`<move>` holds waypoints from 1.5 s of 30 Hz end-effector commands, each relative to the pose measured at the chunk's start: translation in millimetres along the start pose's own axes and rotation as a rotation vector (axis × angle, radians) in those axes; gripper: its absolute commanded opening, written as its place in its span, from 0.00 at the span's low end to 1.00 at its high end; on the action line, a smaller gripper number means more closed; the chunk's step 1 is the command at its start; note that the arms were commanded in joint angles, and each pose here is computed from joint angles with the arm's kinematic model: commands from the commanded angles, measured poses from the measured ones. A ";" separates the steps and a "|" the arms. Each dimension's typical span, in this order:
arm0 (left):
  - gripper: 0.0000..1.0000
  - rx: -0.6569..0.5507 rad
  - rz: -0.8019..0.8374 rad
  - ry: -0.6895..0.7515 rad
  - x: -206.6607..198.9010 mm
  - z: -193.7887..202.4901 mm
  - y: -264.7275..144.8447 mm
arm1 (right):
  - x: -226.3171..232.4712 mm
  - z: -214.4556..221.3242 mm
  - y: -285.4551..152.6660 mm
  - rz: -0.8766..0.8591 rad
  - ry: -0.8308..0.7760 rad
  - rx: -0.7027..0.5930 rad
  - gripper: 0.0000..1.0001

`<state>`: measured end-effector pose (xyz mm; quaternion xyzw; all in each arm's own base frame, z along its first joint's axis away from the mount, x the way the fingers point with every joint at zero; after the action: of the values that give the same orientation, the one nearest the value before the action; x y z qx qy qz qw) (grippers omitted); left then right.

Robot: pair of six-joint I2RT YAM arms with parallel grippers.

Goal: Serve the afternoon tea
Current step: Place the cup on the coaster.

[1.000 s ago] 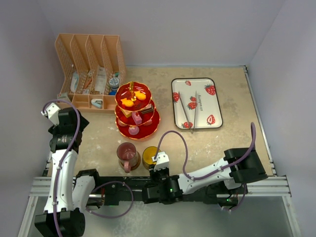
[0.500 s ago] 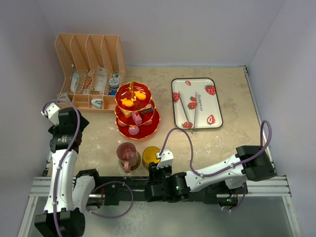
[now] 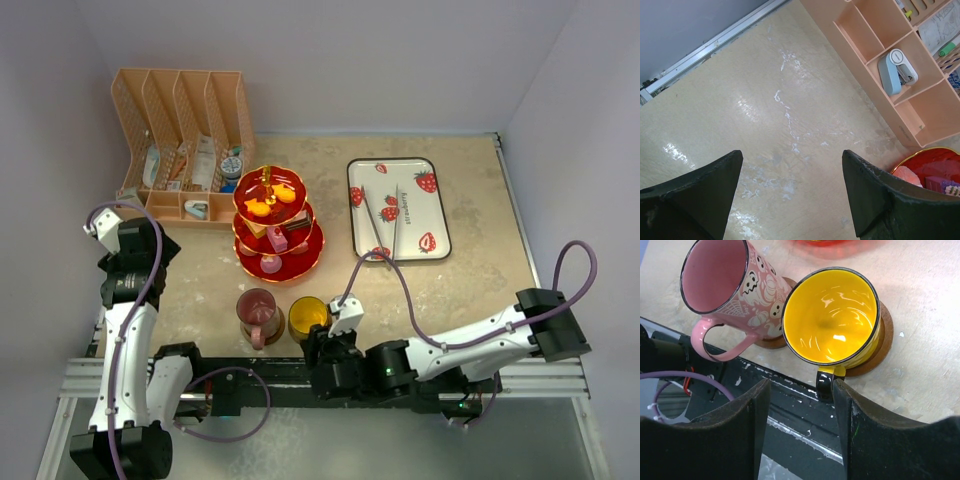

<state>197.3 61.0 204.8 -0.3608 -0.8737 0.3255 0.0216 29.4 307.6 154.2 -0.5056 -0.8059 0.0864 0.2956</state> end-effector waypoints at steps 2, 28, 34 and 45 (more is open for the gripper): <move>0.78 -0.029 0.026 -0.025 -6.2 -6.4 0.3 | -2.1 3.8 1.4 -0.009 0.056 0.083 0.56; 0.78 -0.027 0.025 -0.024 -6.1 -6.0 0.6 | 14.2 11.0 13.1 -0.068 0.043 0.168 0.55; 0.78 -0.026 0.027 -0.023 -6.4 -5.9 0.7 | 18.0 7.4 12.5 -0.106 0.060 0.175 0.55; 0.78 -0.026 0.034 -0.023 -7.1 -6.1 0.3 | 4.9 -11.7 4.1 -0.061 0.084 0.136 0.55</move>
<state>197.5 61.0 204.5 -0.3608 -0.8735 0.3262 0.0223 28.8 320.1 138.8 -0.4482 -0.8044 0.1481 0.3606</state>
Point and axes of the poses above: each gripper's point midway between its finger pads, its own y axis out along the fingers, its own x axis along the line the jaws close on, z = x × y, the point moved 5 cm from there along -y, back along the fingers, and after that the axes turned 2 degrees about y, right-handed, at the moved point
